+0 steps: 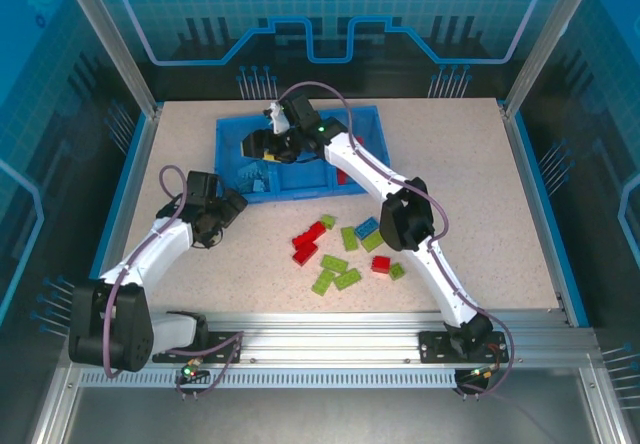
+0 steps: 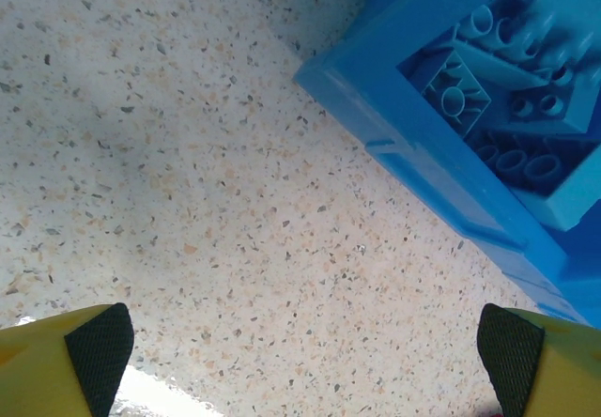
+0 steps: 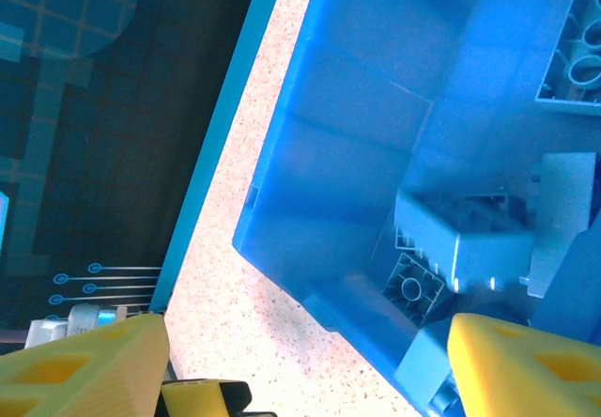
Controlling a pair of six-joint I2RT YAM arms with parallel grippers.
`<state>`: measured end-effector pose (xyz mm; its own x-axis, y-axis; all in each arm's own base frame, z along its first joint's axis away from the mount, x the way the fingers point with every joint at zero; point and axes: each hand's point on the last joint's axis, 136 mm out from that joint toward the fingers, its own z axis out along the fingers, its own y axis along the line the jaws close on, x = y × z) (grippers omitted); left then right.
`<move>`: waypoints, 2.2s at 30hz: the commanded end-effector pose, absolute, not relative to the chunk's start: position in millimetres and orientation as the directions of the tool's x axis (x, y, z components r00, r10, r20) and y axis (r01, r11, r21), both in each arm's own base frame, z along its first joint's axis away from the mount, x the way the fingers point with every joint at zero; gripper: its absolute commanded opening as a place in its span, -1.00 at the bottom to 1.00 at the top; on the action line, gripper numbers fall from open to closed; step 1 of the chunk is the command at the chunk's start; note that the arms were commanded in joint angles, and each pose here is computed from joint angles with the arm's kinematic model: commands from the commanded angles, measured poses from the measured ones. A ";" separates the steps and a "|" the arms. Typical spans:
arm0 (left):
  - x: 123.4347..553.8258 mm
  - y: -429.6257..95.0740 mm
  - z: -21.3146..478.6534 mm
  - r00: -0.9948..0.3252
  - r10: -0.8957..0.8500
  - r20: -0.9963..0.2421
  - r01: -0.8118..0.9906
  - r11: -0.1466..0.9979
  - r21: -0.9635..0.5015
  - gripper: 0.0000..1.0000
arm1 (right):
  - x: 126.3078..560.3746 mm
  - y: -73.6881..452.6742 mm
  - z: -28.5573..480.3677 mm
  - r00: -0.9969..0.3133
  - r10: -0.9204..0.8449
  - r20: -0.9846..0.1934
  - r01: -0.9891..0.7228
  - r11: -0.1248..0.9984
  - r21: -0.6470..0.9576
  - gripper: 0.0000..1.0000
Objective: Sort the legos into containers by color
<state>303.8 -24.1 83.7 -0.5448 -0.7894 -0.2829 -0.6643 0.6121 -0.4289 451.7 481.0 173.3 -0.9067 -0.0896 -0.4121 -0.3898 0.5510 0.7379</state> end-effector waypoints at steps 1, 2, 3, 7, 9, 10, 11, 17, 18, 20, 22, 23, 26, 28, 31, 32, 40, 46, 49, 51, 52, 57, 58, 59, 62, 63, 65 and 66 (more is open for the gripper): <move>303.0 -37.5 89.4 -0.596 -0.747 -0.295 -0.600 0.658 -0.455 0.98 | 444.1 488.6 186.5 -0.902 -0.107 -0.417 -0.411 0.503 0.760 0.71; 302.9 -41.4 90.1 -0.606 -0.736 -0.301 -0.589 0.670 -0.453 0.97 | 442.2 490.2 191.7 -0.897 -0.112 -0.428 -0.424 0.491 0.761 0.73; 302.9 -47.0 91.1 -0.620 -0.722 -0.306 -0.573 0.684 -0.452 0.98 | 440.5 491.1 197.7 -0.891 -0.116 -0.440 -0.438 0.480 0.760 0.75; 300.2 -70.5 95.1 -0.664 -0.688 -0.293 -0.539 0.712 -0.450 0.98 | 430.9 482.6 218.3 -0.861 -0.144 -0.487 -0.491 0.484 0.725 0.82; 297.4 -83.4 97.9 -0.688 -0.657 -0.308 -0.511 0.740 -0.439 0.98 | 426.7 468.8 222.6 -0.837 -0.162 -0.522 -0.520 0.533 0.668 0.88; 296.0 -87.7 98.9 -0.696 -0.646 -0.315 -0.500 0.750 -0.433 0.98 | 424.6 459.8 224.0 -0.822 -0.171 -0.543 -0.535 0.558 0.634 0.90; 294.8 -89.1 98.4 -0.696 -0.645 -0.316 -0.502 0.752 -0.428 0.98 | 421.4 450.8 231.4 -0.804 -0.173 -0.569 -0.551 0.576 0.604 0.91; 293.0 -91.9 88.5 -0.698 -0.650 -0.302 -0.502 0.744 -0.441 0.98 | 390.0 366.8 220.4 -0.704 -0.292 -0.648 -0.601 0.731 0.323 0.96; 293.2 -93.5 87.9 -0.703 -0.646 -0.298 -0.495 0.745 -0.447 0.98 | 383.3 347.9 214.9 -0.699 -0.314 -0.643 -0.592 0.758 0.273 0.97; 292.5 -95.6 86.8 -0.715 -0.633 -0.297 -0.482 0.754 -0.446 0.98 | 371.0 309.5 199.3 -0.723 -0.325 -0.610 -0.542 0.814 0.208 0.98; 291.8 -96.4 86.9 -0.724 -0.620 -0.303 -0.469 0.764 -0.442 0.97 | 360.8 259.0 178.5 -0.786 -0.280 -0.551 -0.426 0.891 0.155 0.98; 291.7 -96.7 87.9 -0.727 -0.614 -0.308 -0.462 0.769 -0.441 0.97 | 355.5 236.7 167.3 -0.817 -0.251 -0.520 -0.369 0.919 0.137 0.97; 291.7 -98.0 90.1 -0.734 -0.600 -0.318 -0.445 0.778 -0.443 0.98 | 336.2 170.3 131.7 -0.899 -0.119 -0.422 -0.191 0.973 0.132 0.90; 292.1 -98.5 91.4 -0.735 -0.598 -0.320 -0.440 0.780 -0.445 0.97 | 323.8 130.4 111.3 -0.935 -0.017 -0.355 -0.065 0.990 0.126 0.89; 292.7 -100.0 91.5 -0.736 -0.598 -0.318 -0.437 0.777 -0.453 0.97 | 306.2 90.2 91.3 -0.957 0.090 -0.277 0.065 0.993 0.096 0.94; 293.4 -100.4 92.2 -0.734 -0.600 -0.318 -0.436 0.776 -0.457 0.98 | 303.1 84.4 88.4 -0.957 0.089 -0.276 0.069 0.994 0.081 0.99; 292.9 -103.9 89.3 -0.737 -0.606 -0.299 -0.439 0.766 -0.470 0.98 | 292.2 72.2 53.1 -0.980 0.108 -0.170 0.095 0.992 0.083 1.00; 290.3 -100.6 88.9 -0.732 -0.608 -0.308 -0.443 0.768 -0.463 0.98 | 294.1 84.9 49.4 -0.982 0.091 -0.167 0.070 0.989 0.128 1.00; 291.1 -100.6 88.6 -0.730 -0.610 -0.308 -0.445 0.767 -0.463 0.98 | 293.8 90.0 45.2 -0.988 0.058 -0.145 0.038 0.991 0.132 0.99; 291.4 -101.2 88.3 -0.731 -0.612 -0.304 -0.447 0.765 -0.464 0.97 | 293.3 89.2 40.5 -0.990 0.052 -0.132 0.036 0.993 0.116 0.97; 291.3 -101.5 88.0 -0.730 -0.613 -0.302 -0.448 0.763 -0.466 0.98 | 293.0 88.3 37.6 -0.991 0.055 -0.123 0.042 0.993 0.109 0.96; 290.6 -100.7 88.0 -0.730 -0.612 -0.303 -0.449 0.765 -0.462 0.98 | 294.3 87.3 28.4 -0.995 0.038 -0.095 0.032 0.997 0.070 0.86; 290.7 -100.5 88.3 -0.729 -0.613 -0.304 -0.450 0.764 -0.462 0.98 | 294.2 86.7 26.9 -0.995 0.032 -0.090 0.026 0.998 0.058 0.85; 290.4 -100.2 88.0 -0.729 -0.613 -0.305 -0.450 0.765 -0.461 0.97 | 294.7 86.3 25.7 -0.996 0.025 -0.087 0.021 0.999 0.045 0.84; 290.3 -99.6 87.2 -0.729 -0.613 -0.305 -0.452 0.765 -0.458 0.98 | 295.8 86.4 22.2 -0.997 0.000 -0.078 -0.001 1.000 0.012 0.80; 290.2 -99.7 86.5 -0.729 -0.613 -0.304 -0.452 0.766 -0.457 0.97 | 295.8 86.5 21.0 -0.997 -0.006 -0.074 -0.006 1.000 0.004 0.79; 290.3 -100.0 86.2 -0.730 -0.614 -0.302 -0.454 0.765 -0.458 0.97 | 295.6 84.5 18.3 -0.998 -0.011 -0.063 -0.010 1.000 -0.023 0.75; 290.0 -100.1 85.9 -0.730 -0.614 -0.301 -0.454 0.764 -0.458 0.98 | 295.9 84.0 17.5 -0.998 -0.015 -0.060 -0.013 0.999 -0.034 0.73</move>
<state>294.6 -99.3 86.7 -0.7245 -0.6206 -0.3000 -0.4618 0.7600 -0.4573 297.3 87.9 19.4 -0.9963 0.0086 -0.0850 0.0067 0.9997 0.0223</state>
